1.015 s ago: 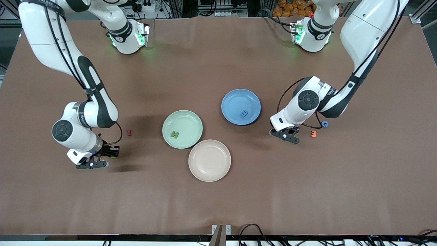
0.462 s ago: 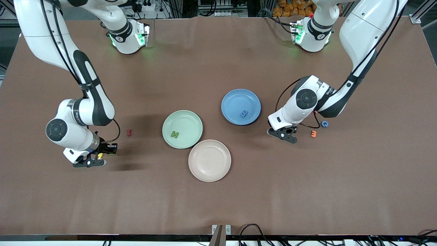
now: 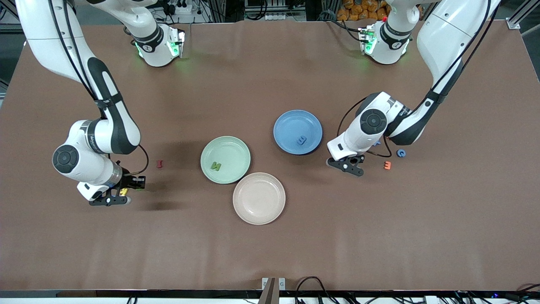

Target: Sort letters by color into matching plates

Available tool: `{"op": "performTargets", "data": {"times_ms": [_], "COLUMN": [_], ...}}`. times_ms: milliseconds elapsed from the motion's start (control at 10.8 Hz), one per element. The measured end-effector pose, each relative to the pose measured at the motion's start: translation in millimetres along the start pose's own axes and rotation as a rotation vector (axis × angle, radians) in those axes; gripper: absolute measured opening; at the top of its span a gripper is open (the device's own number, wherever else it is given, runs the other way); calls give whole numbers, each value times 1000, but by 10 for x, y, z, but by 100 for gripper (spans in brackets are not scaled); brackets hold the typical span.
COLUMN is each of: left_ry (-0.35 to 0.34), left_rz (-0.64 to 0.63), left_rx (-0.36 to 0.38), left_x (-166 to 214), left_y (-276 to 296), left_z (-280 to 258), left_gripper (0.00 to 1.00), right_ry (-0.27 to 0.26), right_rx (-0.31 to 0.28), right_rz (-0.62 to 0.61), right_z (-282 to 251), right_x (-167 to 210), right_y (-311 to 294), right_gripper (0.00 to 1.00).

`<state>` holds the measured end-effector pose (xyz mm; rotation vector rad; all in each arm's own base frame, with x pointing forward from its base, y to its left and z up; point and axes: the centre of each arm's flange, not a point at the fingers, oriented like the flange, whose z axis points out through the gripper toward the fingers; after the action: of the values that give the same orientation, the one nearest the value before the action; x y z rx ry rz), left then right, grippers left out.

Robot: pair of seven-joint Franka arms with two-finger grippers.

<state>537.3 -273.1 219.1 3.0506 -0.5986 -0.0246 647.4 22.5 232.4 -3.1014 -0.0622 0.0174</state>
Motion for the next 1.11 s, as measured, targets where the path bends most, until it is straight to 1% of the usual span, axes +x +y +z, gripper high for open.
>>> {"op": "performTargets", "data": {"times_ms": [369,1108], "left_ry": [-3,-16], "left_rz": [-32,-95], "left_rx": [-2,5], "left_x": [3,-88], "left_y": [251,748], "left_z": [-114,-98], "left_gripper": [27,27], "right_ry": [0,-5], "right_rx": [12,13], "right_rz": [14,68], "right_z": [-1,25], "right_x": [-2,-58], "right_y": [-267,-916], "right_gripper": [28,28]}}
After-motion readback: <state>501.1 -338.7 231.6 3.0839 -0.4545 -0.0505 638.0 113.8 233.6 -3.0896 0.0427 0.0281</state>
